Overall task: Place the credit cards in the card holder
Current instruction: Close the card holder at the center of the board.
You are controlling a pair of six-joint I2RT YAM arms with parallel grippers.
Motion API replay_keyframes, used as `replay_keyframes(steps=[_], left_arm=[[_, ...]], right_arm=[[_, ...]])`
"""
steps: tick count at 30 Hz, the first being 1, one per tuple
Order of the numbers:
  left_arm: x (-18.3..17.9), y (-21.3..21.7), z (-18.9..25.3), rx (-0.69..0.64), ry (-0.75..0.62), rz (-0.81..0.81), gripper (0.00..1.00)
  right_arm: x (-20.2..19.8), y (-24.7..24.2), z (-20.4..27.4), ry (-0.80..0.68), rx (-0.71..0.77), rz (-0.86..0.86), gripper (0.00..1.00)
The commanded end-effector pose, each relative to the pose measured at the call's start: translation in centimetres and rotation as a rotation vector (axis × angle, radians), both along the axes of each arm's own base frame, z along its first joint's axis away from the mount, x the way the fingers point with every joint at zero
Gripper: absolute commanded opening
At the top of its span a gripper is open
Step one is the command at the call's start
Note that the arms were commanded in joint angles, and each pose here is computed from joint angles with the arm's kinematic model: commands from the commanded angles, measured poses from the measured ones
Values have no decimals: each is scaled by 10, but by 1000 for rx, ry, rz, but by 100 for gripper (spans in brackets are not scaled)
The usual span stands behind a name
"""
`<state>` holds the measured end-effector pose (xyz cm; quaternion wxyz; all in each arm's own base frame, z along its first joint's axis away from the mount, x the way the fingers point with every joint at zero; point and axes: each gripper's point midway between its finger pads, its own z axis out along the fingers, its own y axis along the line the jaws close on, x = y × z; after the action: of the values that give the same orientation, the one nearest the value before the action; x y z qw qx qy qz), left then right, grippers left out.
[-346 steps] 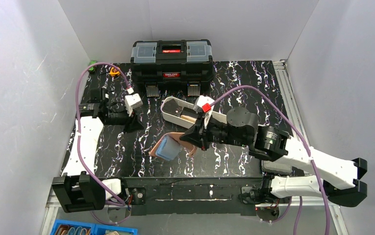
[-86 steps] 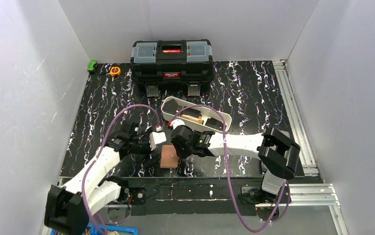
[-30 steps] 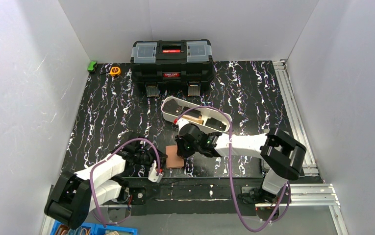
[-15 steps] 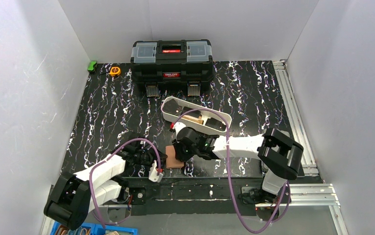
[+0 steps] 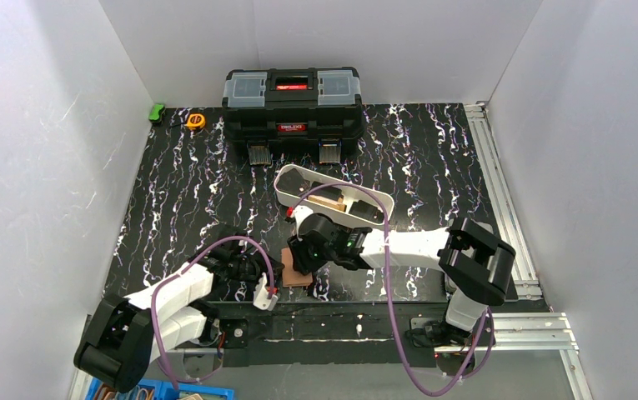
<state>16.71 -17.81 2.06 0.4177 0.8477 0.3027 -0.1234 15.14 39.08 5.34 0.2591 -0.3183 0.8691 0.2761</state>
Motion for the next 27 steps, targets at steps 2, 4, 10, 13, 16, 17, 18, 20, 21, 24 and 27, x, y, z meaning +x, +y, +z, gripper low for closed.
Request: replay_keyframes(steps=[2, 4, 10, 13, 16, 17, 18, 20, 21, 24, 27], left_arm=[[-10, 3, -4, 19, 51, 1, 16], [-9, 3, -3, 18, 47, 1, 16], [-8, 3, -2, 18, 39, -5, 16], [-9, 3, -3, 22, 38, -8, 15], [-9, 3, -3, 22, 34, -12, 15], [-9, 3, -3, 20, 33, -13, 15], [-9, 3, -3, 19, 33, -14, 15], [-9, 2, -2, 16, 34, -16, 15], [-9, 2, -3, 15, 36, -16, 15], [-9, 2, -3, 18, 38, -14, 15], [-8, 2, -4, 21, 36, -15, 15]], right_arm=[[13, 7, 32, -76, 58, -24, 43], [15, 3, 33, -82, 61, -43, 41], [17, -7, 38, -72, 96, -101, 24], [19, -16, 51, -48, 173, -119, 19], [24, -29, 56, -33, 217, -138, 12], [24, -33, 52, -26, 209, -136, 10], [21, -35, 48, -17, 197, -118, 11], [11, -34, 39, 1, 178, -52, 23], [8, -33, 35, 10, 176, -31, 30], [5, -34, 29, -6, 176, -4, 38], [3, -30, 29, -13, 181, 20, 38]])
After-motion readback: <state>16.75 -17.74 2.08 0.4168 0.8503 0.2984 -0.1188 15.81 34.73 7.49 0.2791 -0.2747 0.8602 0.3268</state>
